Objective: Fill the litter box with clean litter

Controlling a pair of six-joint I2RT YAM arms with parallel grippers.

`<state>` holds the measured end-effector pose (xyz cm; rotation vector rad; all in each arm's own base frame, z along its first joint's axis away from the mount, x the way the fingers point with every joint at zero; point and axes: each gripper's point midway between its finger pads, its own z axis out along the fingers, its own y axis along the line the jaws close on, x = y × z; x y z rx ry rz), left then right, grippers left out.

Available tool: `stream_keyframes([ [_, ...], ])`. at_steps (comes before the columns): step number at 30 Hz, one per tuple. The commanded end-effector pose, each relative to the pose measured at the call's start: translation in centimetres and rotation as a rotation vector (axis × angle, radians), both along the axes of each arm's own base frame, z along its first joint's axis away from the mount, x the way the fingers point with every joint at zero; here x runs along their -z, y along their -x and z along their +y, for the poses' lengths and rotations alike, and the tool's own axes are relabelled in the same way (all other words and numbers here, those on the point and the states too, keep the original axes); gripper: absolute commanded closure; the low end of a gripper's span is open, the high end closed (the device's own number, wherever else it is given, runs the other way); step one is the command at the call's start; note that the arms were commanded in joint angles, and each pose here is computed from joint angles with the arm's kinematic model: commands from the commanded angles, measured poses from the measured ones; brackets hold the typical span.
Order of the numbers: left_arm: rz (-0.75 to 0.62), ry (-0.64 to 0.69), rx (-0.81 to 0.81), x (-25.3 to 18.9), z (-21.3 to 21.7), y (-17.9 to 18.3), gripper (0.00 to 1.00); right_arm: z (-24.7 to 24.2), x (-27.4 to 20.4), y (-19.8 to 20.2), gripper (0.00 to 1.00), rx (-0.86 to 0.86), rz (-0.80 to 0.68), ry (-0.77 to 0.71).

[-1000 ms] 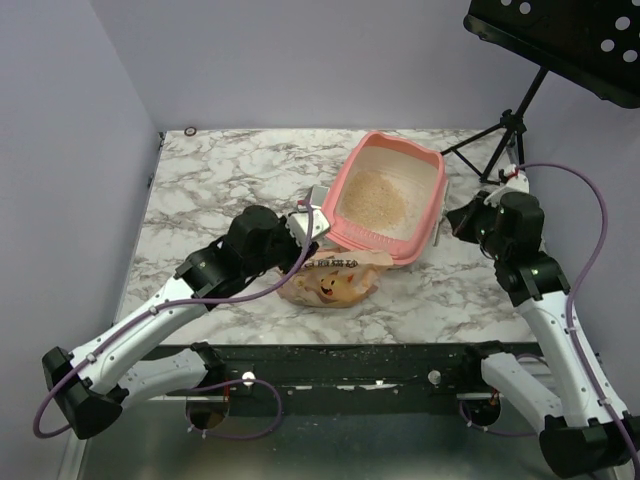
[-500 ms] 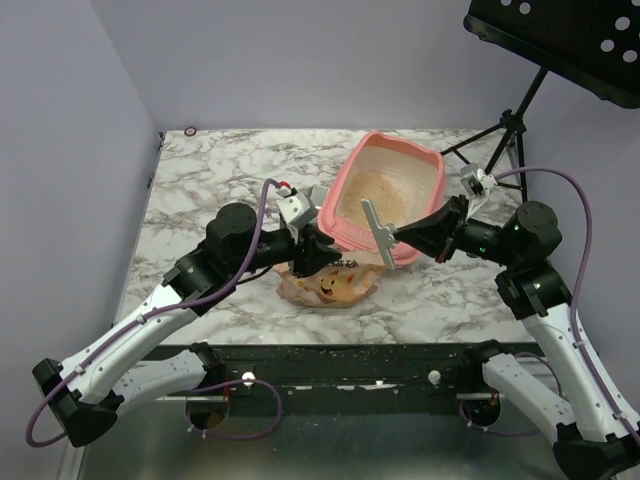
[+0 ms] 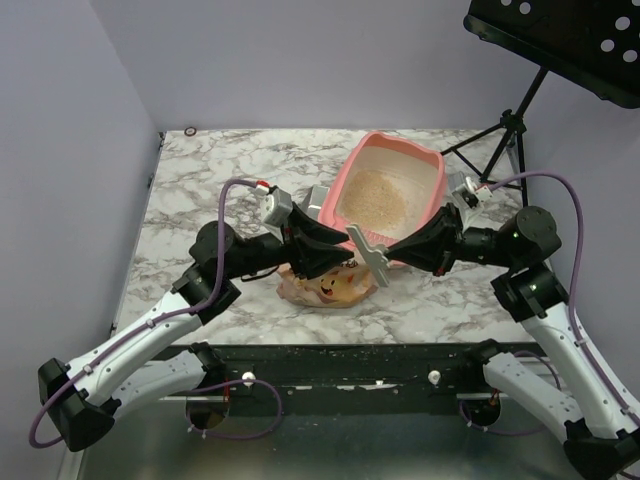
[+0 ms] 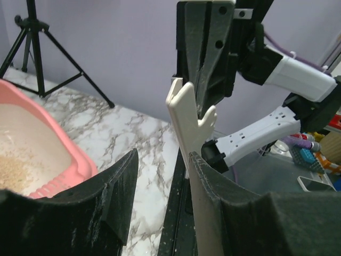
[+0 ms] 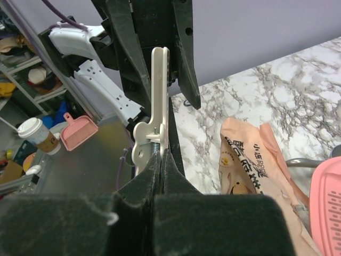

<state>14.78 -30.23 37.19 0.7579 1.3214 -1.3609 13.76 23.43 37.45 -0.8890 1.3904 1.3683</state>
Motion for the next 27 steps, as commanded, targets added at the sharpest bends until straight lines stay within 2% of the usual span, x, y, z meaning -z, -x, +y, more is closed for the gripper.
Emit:
stream_keyframes([
  [1,-0.075,0.126,0.075,-3.2,0.3,1.7,0.48,0.5,-0.3,0.8,1.00,-0.057,-0.025,-0.015],
  [13,-0.090,0.200,0.127,-4.3,0.4,2.0,0.46,1.5,0.0,1.6,1.00,-0.128,-0.014,-0.033],
  [16,-0.090,0.204,0.141,-4.3,0.3,2.0,0.50,1.7,0.0,1.7,1.00,-0.139,-0.009,-0.044],
  [18,-0.096,0.212,0.152,-4.2,0.3,2.1,0.58,1.8,0.0,1.9,1.00,-0.144,-0.007,-0.046],
  [23,-0.115,0.239,0.187,-4.6,0.5,2.6,0.90,1.9,0.1,1.7,1.00,-0.142,-0.001,-0.041],
  [26,-0.127,0.244,0.188,-4.8,0.7,2.7,1.00,2.0,0.2,1.6,1.00,-0.140,0.005,-0.033],
  [27,-0.129,0.243,0.184,-4.8,0.8,2.7,1.00,2.0,0.3,1.5,0.99,-0.139,0.010,-0.027],
])
